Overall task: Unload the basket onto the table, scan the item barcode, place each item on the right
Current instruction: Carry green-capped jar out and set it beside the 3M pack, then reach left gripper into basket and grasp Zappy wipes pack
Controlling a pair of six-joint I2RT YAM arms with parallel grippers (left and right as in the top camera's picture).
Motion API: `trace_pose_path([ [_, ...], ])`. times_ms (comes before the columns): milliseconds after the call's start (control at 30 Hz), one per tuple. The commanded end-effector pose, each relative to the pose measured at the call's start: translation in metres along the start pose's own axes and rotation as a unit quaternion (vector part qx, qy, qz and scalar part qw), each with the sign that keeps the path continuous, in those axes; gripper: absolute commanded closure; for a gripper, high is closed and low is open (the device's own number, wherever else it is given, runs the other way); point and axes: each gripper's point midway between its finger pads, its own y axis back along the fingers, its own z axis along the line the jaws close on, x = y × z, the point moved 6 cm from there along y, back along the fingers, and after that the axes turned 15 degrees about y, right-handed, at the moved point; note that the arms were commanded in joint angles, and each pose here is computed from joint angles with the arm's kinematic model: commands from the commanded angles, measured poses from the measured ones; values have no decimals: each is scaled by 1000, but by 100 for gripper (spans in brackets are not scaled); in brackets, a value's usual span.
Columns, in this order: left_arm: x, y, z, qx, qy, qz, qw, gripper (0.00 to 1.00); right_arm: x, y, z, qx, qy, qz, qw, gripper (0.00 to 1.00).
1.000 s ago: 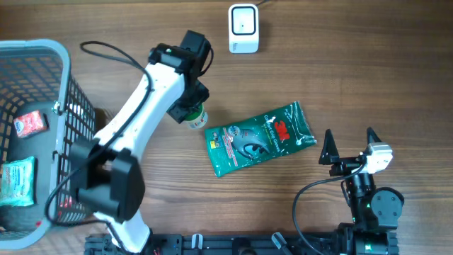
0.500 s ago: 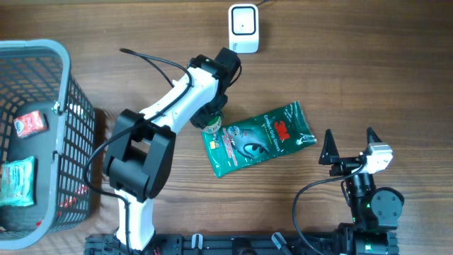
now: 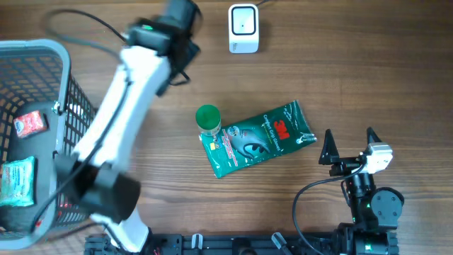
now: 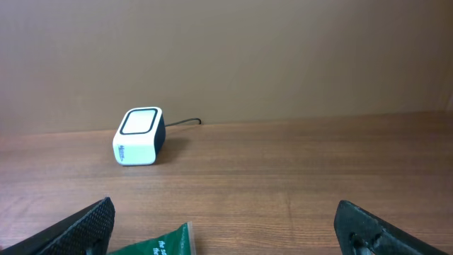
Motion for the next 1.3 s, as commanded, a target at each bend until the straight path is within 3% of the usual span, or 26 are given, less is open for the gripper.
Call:
trace_pose_path([
  [0,-74,107,21,99,43,-106,988,0,-1,0,-1,5,3,-3,1000,0],
  [133,-130,152,82,104,148,-160,970,0,-1,0,-1,5,3,-3,1000,0],
  [267,-168,149,155,-7,288,-185,940,0,-1,0,-1,5,3,-3,1000,0],
  [400,-192,134,204,-92,357,-202,907,0,-1,0,-1,5,3,-3,1000,0],
  [533,-206,104,241,-158,402,-201,879,0,-1,0,-1,5,3,-3,1000,0],
  [733,-208,13,300,-225,458,-175,842,0,-1,0,-1,5,3,-3,1000,0],
  [833,-205,-24,320,-240,455,-170,840,0,-1,0,-1,5,3,-3,1000,1],
  [1033,-216,-94,329,-280,305,-116,903,0,-1,0,-1,5,3,-3,1000,0],
  [1267,-203,-158,355,-372,226,-45,899,0,-1,0,-1,5,3,-3,1000,0],
])
